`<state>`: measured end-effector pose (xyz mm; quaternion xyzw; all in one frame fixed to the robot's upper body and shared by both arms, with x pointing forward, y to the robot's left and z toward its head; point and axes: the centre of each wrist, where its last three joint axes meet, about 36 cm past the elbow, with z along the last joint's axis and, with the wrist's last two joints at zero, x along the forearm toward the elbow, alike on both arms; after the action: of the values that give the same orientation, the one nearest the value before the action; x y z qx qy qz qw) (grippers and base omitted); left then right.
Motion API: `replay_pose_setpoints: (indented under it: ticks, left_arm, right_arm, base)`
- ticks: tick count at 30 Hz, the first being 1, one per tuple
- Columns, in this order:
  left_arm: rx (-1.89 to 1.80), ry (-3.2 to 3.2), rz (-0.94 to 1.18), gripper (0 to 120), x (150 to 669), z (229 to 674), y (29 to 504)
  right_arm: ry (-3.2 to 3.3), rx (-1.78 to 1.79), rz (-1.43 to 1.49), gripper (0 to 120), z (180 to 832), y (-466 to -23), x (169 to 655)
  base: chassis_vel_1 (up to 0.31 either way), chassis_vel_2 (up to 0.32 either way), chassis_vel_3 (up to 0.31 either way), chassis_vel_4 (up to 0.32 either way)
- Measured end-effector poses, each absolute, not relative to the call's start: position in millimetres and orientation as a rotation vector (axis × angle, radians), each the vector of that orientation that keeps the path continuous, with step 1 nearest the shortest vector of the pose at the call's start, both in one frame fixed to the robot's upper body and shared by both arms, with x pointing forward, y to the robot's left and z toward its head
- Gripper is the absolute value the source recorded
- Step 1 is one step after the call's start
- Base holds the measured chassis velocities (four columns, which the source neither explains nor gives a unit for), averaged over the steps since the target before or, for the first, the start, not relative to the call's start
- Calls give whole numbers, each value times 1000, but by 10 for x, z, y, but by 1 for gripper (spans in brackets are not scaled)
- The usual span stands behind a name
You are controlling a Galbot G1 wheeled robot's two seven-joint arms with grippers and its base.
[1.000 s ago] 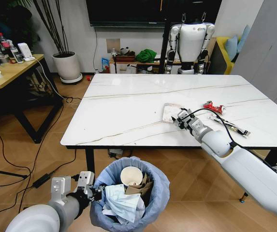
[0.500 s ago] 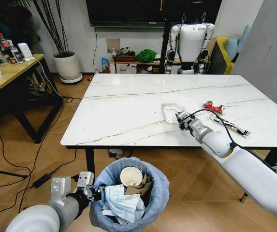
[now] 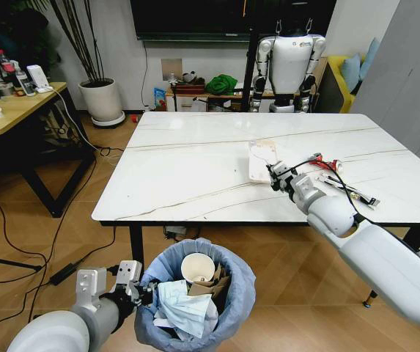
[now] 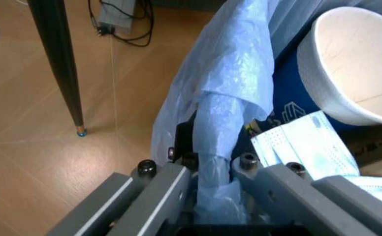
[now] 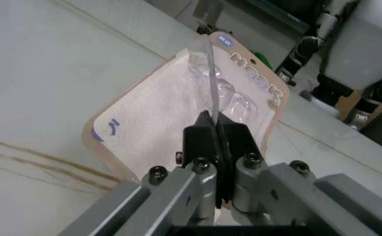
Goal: Pick up the trash bin and place the trash from the table into it.
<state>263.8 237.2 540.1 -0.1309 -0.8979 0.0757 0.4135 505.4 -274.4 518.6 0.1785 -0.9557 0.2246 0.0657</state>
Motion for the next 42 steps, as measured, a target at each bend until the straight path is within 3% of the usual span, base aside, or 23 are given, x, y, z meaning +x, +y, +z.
replay_pose_setpoints:
  ticks: [8, 16, 21, 30, 42]
  left_arm:
    - [-322, -2258, 193, 0, 2637, 5399, 2369]
    - [-291, -2257, 193, 0, 2628, 5389, 2364]
    - [-294, -2260, 198, 0, 2636, 5395, 2354]
    - [-284, -2259, 180, 0, 2673, 5434, 2364]
    - [-249, -2227, 155, 0, 2713, 5482, 2387]
  right_arm:
    - [-2957, 697, 537, 0, 5800, -2781, 4702]
    - [-2938, 1074, 338, 0, 6205, -2586, 4190]
    - [-2765, 1390, 124, 0, 6170, -2391, 3760]
    - [-2574, 1615, 26, 0, 6055, -2239, 3406]
    - [-2417, 1765, 148, 0, 5727, -2263, 3239]
  base:
    - [0, 0, 0, 0]
    - [0, 0, 0, 0]
    - [0, 0, 0, 0]
    - [0, 0, 0, 0]
    - [0, 0, 0, 0]
